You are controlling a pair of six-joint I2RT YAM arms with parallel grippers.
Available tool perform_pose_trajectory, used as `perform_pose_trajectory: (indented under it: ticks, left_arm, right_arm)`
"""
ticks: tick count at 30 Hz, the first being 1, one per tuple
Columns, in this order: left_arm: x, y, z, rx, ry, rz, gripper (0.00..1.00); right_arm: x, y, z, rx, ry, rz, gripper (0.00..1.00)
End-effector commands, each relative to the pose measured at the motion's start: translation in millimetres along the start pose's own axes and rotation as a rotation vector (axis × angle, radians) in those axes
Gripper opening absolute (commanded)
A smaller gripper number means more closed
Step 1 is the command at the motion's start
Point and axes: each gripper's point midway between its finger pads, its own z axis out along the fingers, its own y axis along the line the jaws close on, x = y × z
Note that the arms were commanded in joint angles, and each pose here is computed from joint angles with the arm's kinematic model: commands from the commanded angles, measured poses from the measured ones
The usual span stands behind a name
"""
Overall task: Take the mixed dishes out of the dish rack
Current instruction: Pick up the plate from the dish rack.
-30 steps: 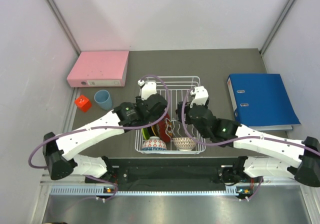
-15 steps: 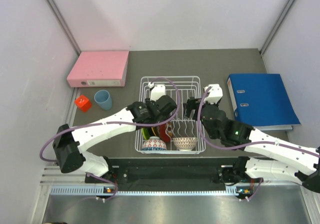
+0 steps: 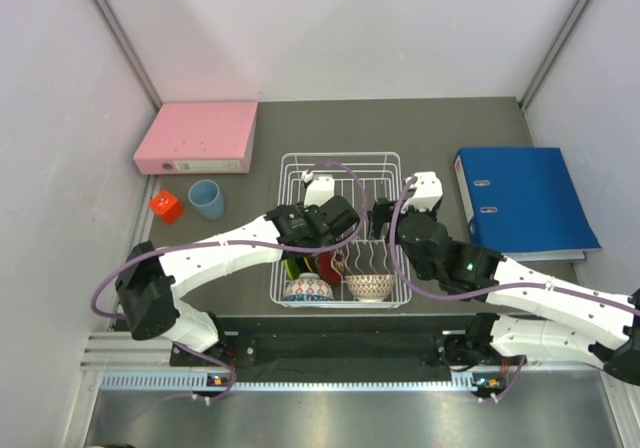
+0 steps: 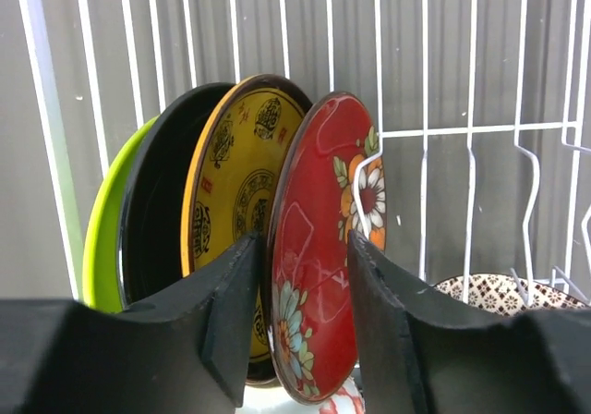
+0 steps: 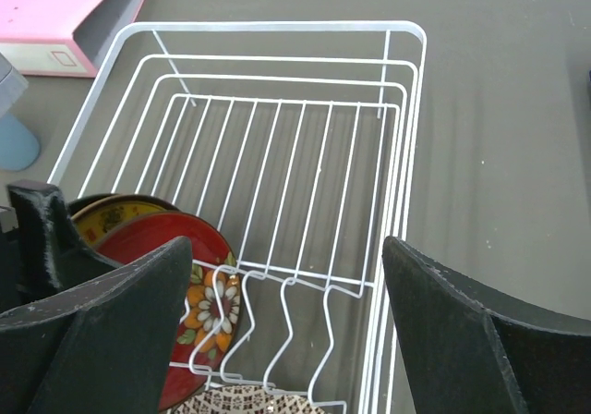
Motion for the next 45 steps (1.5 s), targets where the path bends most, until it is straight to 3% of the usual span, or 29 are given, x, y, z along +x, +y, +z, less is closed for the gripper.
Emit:
perform_pose_trajectory:
  ticks: [1,2,7,14,31,38,45]
  left_arm:
    - [11,10,3,-0.040,0.019,0.032,0.40]
    - [12,10,3,-0.040,0.021,0.035,0.27]
    - [18,11,6,-0.041,0.039,0.048,0.00]
    - [8,8,-1,-0.041,0.021,0.058,0.00]
    - [-63,-12,-56,0.061,-0.117,0.067,0.00]
    - [-129,-13,-103,0.135,-0.317,0.018,0.00]
    - [-167,-13,-132,0.186,-0.421,-0.007,0.00]
  right_arm:
    - [-7,-3,-2,0.010,-0.026,0.015,0.84]
    - [-7,-3,-3,0.011,-0.027,0.014,0.84]
    - [-6,-5,-2,0.015,-0.026,0.016,0.84]
    - [-7,-7,-3,0.017,-0.028,0.016,0.84]
    - [-33,-14,-14,0.033,-0.074,0.035,0.85]
    - [-67,-71,-20,0.200,-0.155,0.082,0.86]
    - [-71,-91,-18,0.180,-0.155,0.149,0.86]
